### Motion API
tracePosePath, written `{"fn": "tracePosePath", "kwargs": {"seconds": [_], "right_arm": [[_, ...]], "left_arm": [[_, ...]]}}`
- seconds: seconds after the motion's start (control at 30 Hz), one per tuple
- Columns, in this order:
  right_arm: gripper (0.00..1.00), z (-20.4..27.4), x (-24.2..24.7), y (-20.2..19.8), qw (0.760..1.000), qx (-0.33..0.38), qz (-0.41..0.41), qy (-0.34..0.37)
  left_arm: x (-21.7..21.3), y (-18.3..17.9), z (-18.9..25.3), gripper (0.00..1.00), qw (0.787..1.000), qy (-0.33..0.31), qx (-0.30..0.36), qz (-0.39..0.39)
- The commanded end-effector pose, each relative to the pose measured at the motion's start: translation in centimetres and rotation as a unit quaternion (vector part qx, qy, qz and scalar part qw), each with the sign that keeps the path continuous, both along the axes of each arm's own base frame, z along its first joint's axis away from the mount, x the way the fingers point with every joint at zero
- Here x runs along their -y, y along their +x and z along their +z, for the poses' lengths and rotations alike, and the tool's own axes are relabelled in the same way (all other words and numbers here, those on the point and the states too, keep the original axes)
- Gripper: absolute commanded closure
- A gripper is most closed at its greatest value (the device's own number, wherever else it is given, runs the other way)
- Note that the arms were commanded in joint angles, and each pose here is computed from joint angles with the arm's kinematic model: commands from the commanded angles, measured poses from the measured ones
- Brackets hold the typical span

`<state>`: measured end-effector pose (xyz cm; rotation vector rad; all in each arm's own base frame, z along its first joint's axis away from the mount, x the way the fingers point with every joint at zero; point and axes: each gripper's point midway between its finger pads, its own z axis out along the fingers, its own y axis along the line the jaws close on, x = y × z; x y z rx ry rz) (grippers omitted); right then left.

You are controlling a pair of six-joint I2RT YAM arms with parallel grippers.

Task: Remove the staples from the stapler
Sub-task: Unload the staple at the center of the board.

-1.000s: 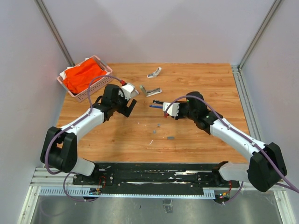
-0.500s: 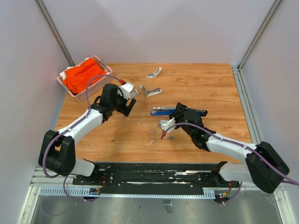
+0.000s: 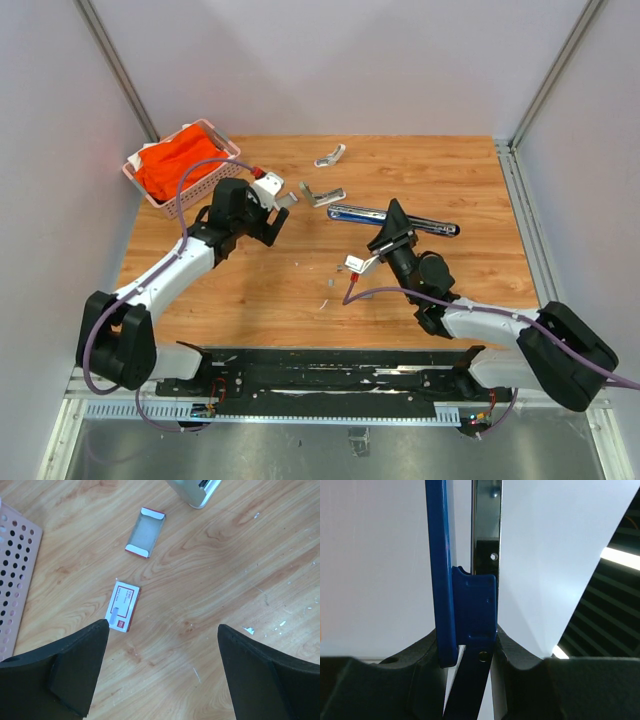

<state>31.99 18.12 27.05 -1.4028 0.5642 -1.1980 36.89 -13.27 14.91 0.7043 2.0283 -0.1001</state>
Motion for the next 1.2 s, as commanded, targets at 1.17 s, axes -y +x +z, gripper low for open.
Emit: {"fn": "tracePosePath", "kwargs": {"seconds": [1.17], "right_arm": [[0.99,7.4,-2.9,-10.0,0.951,0.275,0.127,-0.063]], "left_arm": [[8.6,-9.6,11.6,0.05,0.923,-0.084,0.095,-0.362]]}}
